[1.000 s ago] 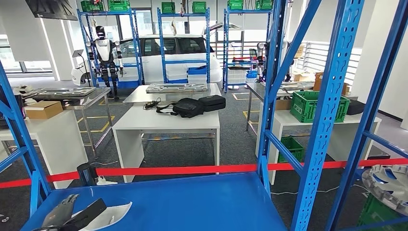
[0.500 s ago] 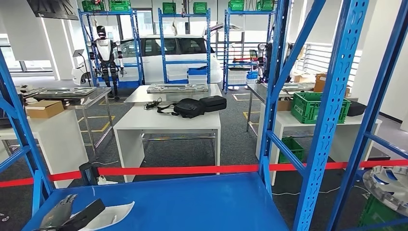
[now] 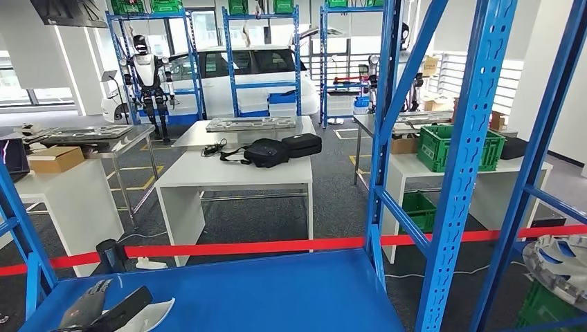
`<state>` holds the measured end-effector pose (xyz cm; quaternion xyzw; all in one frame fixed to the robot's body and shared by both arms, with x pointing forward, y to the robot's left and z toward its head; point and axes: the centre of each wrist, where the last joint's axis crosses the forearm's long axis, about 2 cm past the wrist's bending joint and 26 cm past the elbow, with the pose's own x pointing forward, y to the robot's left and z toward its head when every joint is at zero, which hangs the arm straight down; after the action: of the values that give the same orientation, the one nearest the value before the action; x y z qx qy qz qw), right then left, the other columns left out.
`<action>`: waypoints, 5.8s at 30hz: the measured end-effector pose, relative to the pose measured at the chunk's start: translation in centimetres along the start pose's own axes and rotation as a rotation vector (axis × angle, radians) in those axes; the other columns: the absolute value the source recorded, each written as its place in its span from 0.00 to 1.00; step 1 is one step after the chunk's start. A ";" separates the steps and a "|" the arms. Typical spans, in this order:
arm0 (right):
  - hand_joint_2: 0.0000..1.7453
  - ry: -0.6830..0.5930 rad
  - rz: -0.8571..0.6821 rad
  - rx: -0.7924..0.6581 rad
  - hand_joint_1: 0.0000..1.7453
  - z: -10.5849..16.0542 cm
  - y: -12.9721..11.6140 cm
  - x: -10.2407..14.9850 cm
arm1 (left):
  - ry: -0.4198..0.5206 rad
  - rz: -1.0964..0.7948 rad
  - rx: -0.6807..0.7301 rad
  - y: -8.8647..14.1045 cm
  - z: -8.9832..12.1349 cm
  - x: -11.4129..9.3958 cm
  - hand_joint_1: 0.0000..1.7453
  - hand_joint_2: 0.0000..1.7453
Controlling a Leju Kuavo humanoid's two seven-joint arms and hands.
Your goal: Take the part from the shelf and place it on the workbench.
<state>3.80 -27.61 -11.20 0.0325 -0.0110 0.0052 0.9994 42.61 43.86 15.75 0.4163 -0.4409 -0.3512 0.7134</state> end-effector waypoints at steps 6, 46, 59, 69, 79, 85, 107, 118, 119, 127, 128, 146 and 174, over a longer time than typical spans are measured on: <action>0.00 0.003 0.007 -0.002 0.00 0.0 0.0 -0.1 | 0.010 -0.002 -0.018 -0.6 0.2 -0.6 0.00 0.00; 0.00 -0.010 0.022 0.011 0.00 0.0 -0.3 -0.1 | -0.680 1.102 -0.538 -2.7 2.1 -4.8 0.00 1.00; 0.00 -0.011 -0.007 0.013 0.00 0.0 -0.3 -0.1 | -0.914 1.120 -0.505 -1.7 2.2 -3.6 0.00 1.00; 0.00 -0.007 -0.002 0.018 0.00 0.0 0.0 -0.3 | -0.881 0.827 -0.663 -0.5 2.8 -5.2 0.00 1.00; 0.00 -0.004 0.015 0.032 0.00 0.0 0.2 -0.4 | -0.781 0.645 -0.764 0.2 4.0 -9.3 0.00 1.00; 0.00 -0.004 0.024 0.034 0.00 0.0 0.3 -0.4 | -0.711 0.551 -0.796 0.6 4.2 -10.3 0.00 1.00; 0.00 0.009 0.055 0.022 0.00 0.0 0.9 -0.3 | -0.157 -0.127 -0.468 0.9 2.4 -10.5 0.00 1.00; 0.00 0.009 0.059 0.027 0.00 -0.1 1.0 -0.3 | -0.170 -0.155 -0.362 -0.4 2.3 -9.6 0.77 1.00; 0.00 0.009 0.061 0.027 0.00 -0.1 1.0 -0.3 | -0.172 -0.164 -0.343 -0.6 2.4 -9.6 1.00 1.00; 0.00 0.002 0.073 0.035 0.00 -0.1 1.1 -0.3 | -0.187 -0.214 -0.317 -2.3 2.9 -9.6 1.00 1.00; 0.00 0.001 0.073 0.036 0.00 -0.1 1.1 -0.3 | -0.190 -0.219 -0.320 -2.4 2.9 -9.6 1.00 1.00; 0.00 -0.003 0.059 0.035 0.00 -0.1 1.0 -0.4 | -0.223 -0.212 -0.300 -2.8 2.6 -8.2 1.00 1.00; 0.00 -0.008 0.047 0.022 0.00 -0.1 1.1 -0.4 | -0.856 0.959 -0.234 -2.7 4.0 -0.1 1.00 1.00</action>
<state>3.39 -26.49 -11.20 0.0434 -0.0156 0.0287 0.9985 38.48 41.74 14.36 -0.0838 -0.7818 -0.1743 0.5928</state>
